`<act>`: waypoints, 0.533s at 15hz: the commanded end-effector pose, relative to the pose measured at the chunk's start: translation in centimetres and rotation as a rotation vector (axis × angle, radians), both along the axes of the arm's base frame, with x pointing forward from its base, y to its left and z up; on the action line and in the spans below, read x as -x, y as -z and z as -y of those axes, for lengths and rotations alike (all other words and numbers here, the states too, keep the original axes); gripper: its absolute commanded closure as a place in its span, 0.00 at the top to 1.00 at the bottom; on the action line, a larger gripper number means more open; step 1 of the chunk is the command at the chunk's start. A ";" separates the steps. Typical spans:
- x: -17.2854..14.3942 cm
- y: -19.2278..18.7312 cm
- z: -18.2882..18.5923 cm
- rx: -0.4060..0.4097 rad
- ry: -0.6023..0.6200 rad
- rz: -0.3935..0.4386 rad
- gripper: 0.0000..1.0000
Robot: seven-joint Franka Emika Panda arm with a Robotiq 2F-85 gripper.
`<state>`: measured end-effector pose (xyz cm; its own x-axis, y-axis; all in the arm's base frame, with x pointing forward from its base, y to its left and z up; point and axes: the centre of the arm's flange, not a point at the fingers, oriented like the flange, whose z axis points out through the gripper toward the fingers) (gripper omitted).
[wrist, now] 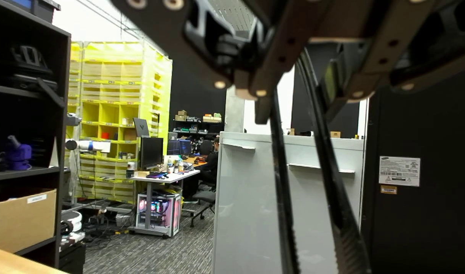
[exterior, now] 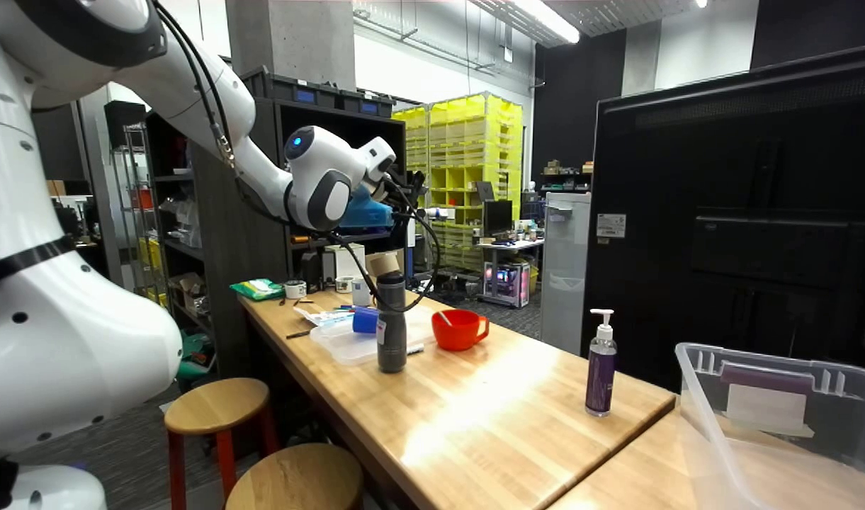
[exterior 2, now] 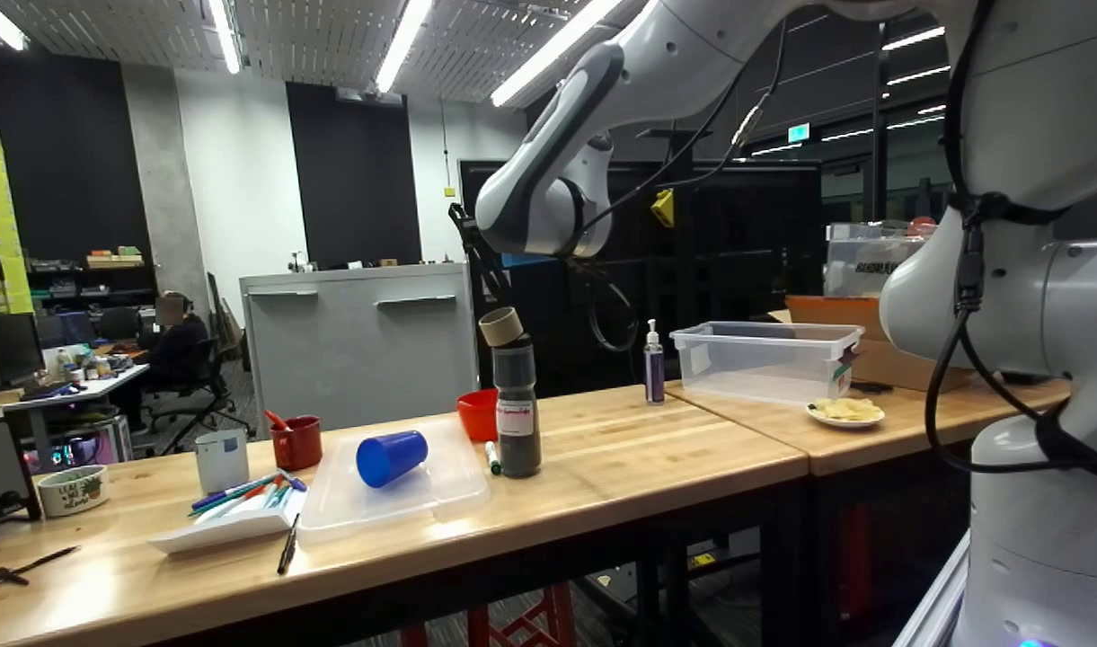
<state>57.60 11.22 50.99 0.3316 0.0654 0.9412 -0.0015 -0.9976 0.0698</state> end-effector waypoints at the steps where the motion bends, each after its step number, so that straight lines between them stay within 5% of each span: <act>1: 0.2 0.1 -0.1 0.002 0.002 0.005 0.36; 3: 0.2 0.1 -0.1 0.003 0.002 0.004 0.46; 8: 0.2 0.4 -0.2 0.006 0.002 -0.002 0.38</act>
<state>57.54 11.20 50.79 0.3357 0.0662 0.9396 -0.0016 -0.9975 0.0708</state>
